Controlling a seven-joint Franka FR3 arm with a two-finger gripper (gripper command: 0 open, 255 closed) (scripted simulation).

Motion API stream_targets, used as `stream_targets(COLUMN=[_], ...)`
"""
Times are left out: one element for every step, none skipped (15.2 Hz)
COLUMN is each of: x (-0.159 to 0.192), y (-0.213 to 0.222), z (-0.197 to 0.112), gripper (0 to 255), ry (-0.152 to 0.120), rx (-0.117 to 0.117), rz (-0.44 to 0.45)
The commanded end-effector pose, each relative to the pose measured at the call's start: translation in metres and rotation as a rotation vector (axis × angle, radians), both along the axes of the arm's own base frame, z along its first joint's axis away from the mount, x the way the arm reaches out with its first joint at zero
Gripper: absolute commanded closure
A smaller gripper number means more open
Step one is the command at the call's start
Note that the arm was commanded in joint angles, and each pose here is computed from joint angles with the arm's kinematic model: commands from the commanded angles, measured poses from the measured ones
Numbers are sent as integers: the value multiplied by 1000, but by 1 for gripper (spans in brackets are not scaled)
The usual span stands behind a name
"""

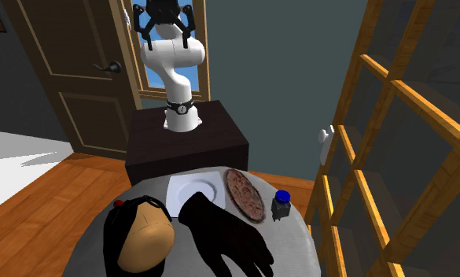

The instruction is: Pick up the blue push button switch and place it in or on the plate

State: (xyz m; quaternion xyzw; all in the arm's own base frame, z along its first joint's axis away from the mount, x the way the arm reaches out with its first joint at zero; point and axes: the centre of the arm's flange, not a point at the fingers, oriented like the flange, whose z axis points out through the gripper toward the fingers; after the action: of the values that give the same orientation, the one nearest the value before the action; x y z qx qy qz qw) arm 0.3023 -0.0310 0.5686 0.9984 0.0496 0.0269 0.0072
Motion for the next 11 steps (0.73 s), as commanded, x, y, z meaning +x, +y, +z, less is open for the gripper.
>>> stream_targets(x=[0,7,15,22,29,37,44,51,59,66,73], y=[0,6,11,17,22,28,34,40,46,51,57], z=[0,-9,-19,-28,-37,-47,-56,-65,-75,-84,-93], gripper=[0,0,0,0,0,0,0,0,0,0,0], ry=[0,0,1,1,2,2,2,3,3,4,4], rx=[0,1,2,3,4,5,6,7,7,8,9], rz=[0,4,7,11,14,18,21,25,29,32,36])
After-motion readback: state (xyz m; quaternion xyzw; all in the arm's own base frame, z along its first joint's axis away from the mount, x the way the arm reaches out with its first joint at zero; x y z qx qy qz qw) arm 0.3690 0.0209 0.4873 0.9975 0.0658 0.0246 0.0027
